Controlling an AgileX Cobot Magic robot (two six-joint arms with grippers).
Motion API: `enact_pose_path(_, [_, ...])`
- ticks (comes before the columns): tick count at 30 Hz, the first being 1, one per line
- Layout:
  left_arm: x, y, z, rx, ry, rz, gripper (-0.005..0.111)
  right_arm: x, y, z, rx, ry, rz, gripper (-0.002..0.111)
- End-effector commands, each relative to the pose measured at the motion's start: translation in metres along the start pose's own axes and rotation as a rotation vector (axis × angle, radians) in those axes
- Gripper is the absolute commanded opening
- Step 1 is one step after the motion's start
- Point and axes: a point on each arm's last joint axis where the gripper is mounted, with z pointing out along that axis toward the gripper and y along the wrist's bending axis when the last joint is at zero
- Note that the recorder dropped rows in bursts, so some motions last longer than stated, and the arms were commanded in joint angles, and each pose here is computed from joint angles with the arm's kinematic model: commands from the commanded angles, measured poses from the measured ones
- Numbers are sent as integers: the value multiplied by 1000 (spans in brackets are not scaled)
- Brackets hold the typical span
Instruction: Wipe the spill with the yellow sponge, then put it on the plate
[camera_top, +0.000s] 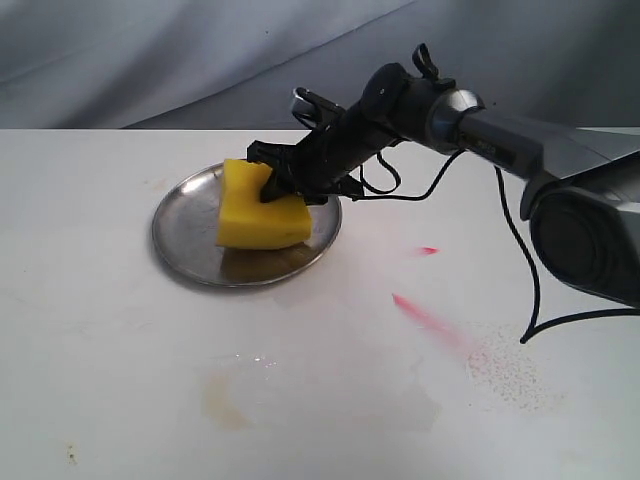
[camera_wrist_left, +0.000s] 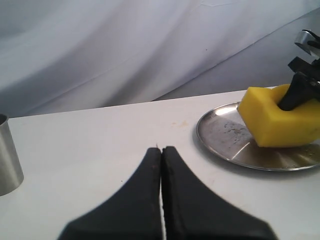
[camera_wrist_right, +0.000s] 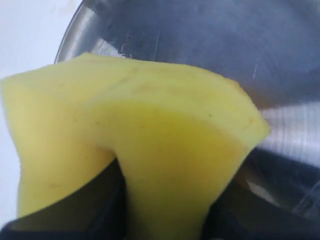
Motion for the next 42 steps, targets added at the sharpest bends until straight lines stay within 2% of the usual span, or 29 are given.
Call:
enact_pose_path(1, [1, 0, 0, 5, -6, -5, 0, -4, 4, -5, -15, -17, -14, 59])
enact_pose_path(3, [1, 0, 0, 5, -6, -5, 0, -3, 4, -6, -19, -3, -15, 70])
enact_pose_path(5, [1, 0, 0, 5, -6, -5, 0, -2, 7, -9, -28, 7, -24, 75])
enact_pose_path(17, [1, 0, 0, 5, -6, -5, 0, -10, 40, -62, -17, 3, -134, 74])
enact_pose_path(19, [1, 0, 0, 5, -6, -5, 0, -10, 49, -79, 3, 14, -165, 68])
enact_pose_path(25, [1, 0, 0, 5, -6, -5, 0, -1, 78, -135, 168, 46, -247, 31])
enact_pose_path(27, [1, 0, 0, 5, -6, -5, 0, 5, 92, -154, 249, 44, -288, 19])
enact_pose_path(31, [1, 0, 0, 5, -6, -5, 0, 31, 130, -181, 292, 21, -383, 0])
enact_pose_path(35, [1, 0, 0, 5, -6, -5, 0, 72, 149, -199, 313, 51, -420, 0])
enact_pose_path(42, [1, 0, 0, 5, -6, -5, 0, 137, 141, -250, 268, -61, -365, 0])
